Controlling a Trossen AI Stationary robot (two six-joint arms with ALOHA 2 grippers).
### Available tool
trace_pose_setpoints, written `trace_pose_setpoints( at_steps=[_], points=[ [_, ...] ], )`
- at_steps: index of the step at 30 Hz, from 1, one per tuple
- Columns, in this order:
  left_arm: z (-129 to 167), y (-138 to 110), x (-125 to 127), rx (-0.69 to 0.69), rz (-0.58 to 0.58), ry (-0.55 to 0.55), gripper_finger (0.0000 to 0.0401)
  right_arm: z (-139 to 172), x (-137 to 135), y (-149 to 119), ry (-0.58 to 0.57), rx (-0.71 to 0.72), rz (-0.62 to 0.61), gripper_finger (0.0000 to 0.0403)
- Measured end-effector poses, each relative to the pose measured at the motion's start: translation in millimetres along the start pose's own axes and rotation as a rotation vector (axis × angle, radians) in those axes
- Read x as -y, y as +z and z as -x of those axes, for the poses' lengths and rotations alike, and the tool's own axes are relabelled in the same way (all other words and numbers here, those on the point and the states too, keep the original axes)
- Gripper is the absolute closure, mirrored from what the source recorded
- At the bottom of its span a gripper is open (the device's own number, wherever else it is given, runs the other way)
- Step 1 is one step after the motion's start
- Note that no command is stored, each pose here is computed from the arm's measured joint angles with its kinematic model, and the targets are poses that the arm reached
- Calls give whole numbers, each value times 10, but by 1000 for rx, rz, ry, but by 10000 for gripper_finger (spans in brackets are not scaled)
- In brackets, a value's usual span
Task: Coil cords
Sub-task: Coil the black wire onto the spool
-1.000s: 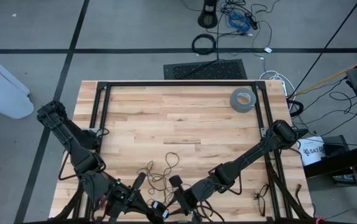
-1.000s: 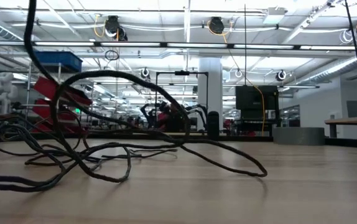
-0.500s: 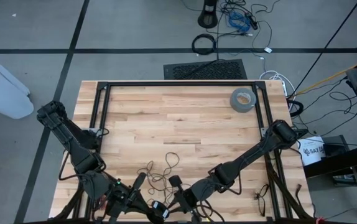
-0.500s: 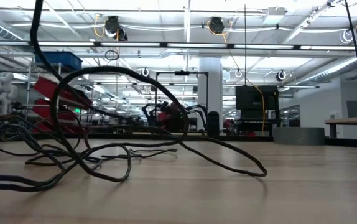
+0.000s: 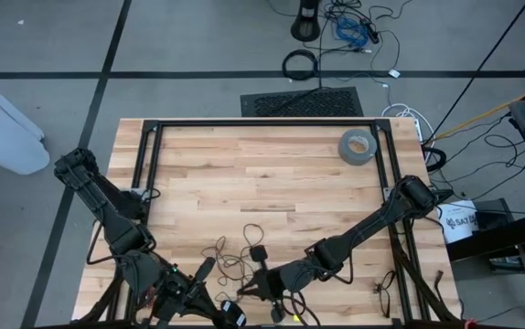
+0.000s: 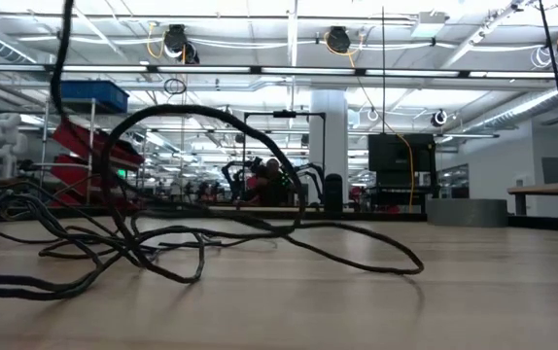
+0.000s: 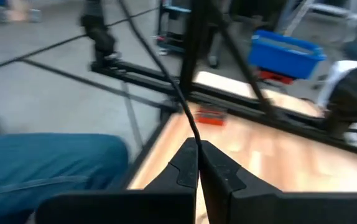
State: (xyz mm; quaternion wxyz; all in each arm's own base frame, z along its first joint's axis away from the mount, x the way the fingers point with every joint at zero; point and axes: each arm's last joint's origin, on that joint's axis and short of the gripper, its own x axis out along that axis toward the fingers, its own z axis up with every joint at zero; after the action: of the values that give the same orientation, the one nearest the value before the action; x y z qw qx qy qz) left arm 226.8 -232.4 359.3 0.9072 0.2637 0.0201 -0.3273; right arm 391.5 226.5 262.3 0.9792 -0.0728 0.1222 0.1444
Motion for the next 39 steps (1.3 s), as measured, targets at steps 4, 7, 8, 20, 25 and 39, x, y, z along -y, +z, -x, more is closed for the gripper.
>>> trace_pose_setpoints(
  at_steps=[4,7,8,20,25,39],
  points=[
    [0,1,1,2,0,-5,399,55,51,73,-124,14,8,402],
    [-2,-4,-3,7,0,-18,399,109,65,135,-192,28,3,402],
    [-3,-5,-6,12,1,-28,399,123,70,159,-200,39,2,403],
    [-94,-94,-49,33,17,-127,399,192,37,352,-208,108,49,403],
    [-123,-130,-74,31,21,-142,399,217,-3,447,-204,112,85,403],
    [-134,-248,-185,-45,143,-128,399,321,-162,662,-243,75,219,403]
  ],
)
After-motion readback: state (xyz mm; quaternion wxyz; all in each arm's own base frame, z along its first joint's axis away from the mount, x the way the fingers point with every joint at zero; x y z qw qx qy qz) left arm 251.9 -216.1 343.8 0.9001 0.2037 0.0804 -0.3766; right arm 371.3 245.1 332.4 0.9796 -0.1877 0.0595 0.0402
